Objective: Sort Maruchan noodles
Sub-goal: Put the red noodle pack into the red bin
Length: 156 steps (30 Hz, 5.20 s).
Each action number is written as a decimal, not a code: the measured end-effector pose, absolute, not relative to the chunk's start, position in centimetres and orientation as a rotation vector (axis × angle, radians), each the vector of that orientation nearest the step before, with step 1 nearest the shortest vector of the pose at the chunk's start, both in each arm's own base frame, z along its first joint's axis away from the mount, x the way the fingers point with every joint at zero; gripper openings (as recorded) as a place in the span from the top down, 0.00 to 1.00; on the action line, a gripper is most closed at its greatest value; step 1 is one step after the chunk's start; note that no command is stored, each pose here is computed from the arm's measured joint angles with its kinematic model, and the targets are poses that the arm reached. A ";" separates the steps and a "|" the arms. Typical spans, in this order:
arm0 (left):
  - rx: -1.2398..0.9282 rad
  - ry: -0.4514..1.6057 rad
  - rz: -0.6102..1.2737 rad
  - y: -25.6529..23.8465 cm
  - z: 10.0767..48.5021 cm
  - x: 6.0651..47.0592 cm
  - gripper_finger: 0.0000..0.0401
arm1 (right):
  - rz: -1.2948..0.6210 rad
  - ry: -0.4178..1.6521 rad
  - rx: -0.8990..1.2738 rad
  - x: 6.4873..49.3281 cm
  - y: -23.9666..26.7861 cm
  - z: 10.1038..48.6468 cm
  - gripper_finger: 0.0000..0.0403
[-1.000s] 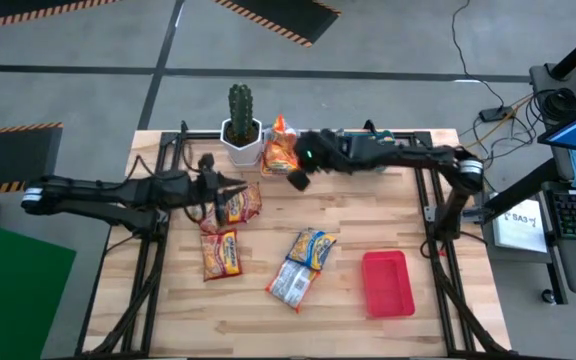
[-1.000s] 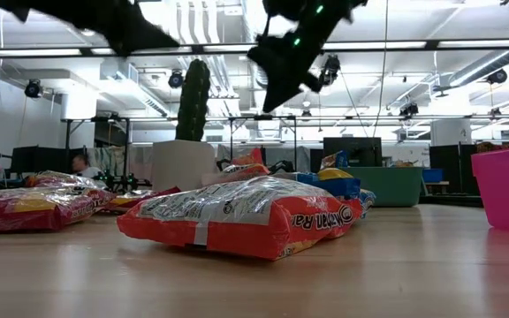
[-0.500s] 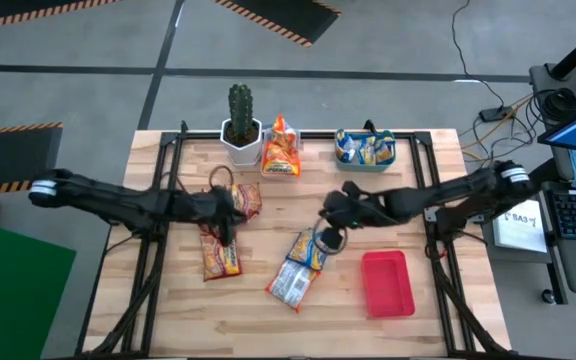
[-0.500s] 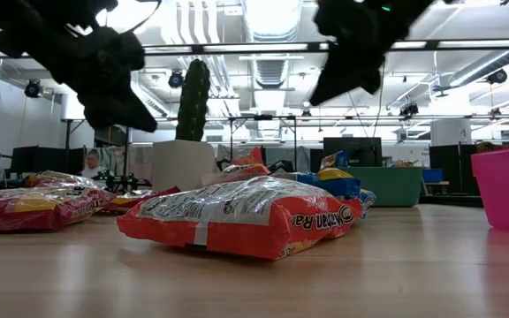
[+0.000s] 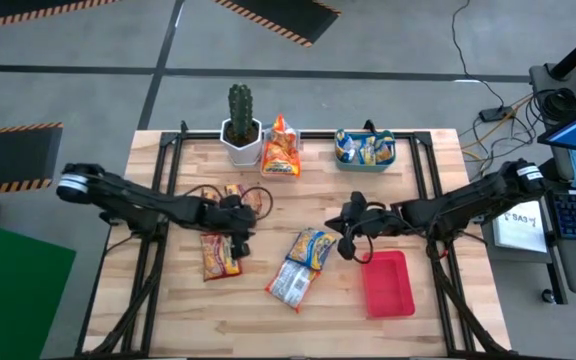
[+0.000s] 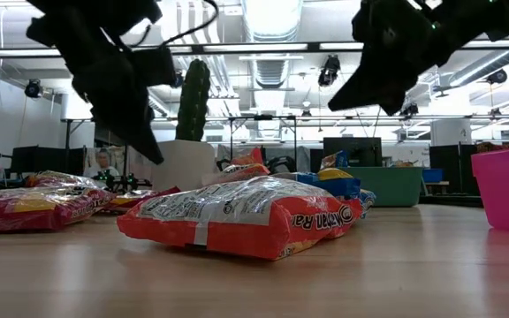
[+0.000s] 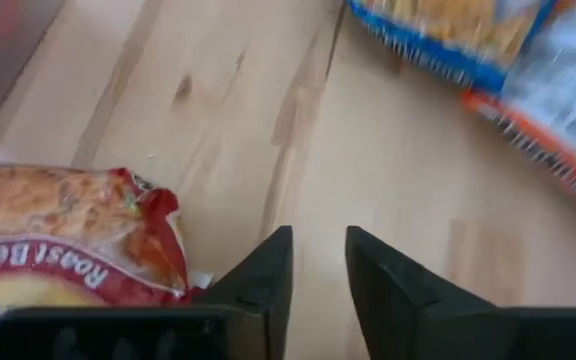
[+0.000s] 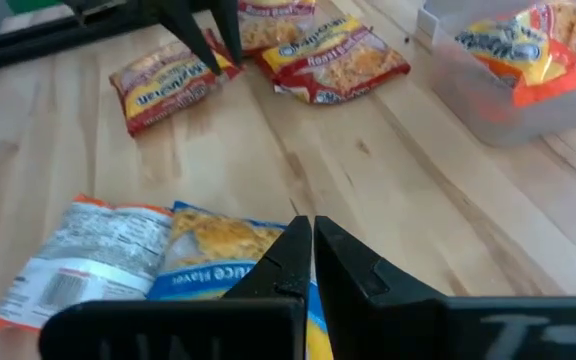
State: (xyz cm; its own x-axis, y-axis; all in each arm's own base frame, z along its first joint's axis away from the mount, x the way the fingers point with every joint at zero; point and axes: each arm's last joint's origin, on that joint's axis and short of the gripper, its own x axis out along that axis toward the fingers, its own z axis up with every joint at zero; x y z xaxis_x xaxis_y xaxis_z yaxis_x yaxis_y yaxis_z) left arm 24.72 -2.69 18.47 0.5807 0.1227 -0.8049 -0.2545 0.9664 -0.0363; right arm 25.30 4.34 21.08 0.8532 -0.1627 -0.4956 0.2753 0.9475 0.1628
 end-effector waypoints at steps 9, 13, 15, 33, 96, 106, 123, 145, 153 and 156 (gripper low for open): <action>0.070 1.044 0.315 -2.4 16.0 25.9 0.57 | -0.227 0.469 0.239 25.2 4.3 20.4 0.98; 0.129 1.050 0.392 -2.2 15.0 26.2 0.51 | -0.224 0.467 0.232 25.3 4.3 20.2 0.98; 0.157 1.052 0.433 -2.1 14.7 26.3 0.51 | -0.225 0.468 0.232 25.3 4.3 20.1 0.98; 0.208 1.048 0.513 -1.9 11.5 27.8 0.62 | -0.224 0.448 0.238 25.4 4.3 20.2 0.98; 0.149 1.065 0.221 -3.2 14.2 27.1 1.00 | -0.334 0.676 0.531 37.0 -0.8 17.4 0.37; 0.093 0.969 0.260 -2.9 12.5 26.2 1.00 | -0.405 0.632 0.708 36.7 -1.7 16.9 0.24; 0.043 0.884 0.299 -2.4 11.2 25.3 1.00 | -0.375 0.495 0.875 39.3 -2.8 11.3 0.21; 0.036 0.856 0.287 -2.5 11.3 25.5 1.00 | -0.159 0.388 0.755 43.5 -2.8 10.9 0.71; 0.026 0.844 0.278 -2.9 11.7 25.4 1.00 | -0.130 0.423 0.711 43.1 -2.8 11.3 0.96; 0.035 0.821 0.266 -3.0 12.7 25.1 1.00 | -0.130 0.448 0.694 42.8 -2.7 12.0 0.96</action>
State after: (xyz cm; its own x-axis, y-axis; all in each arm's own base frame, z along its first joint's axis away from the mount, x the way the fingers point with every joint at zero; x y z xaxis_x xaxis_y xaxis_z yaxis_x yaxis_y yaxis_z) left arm 25.14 -3.02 12.66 0.6499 0.2472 -0.7187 -0.2205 0.9663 0.1330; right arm 42.80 -2.74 11.98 0.8973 0.0312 -0.4403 0.2620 0.7650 0.5883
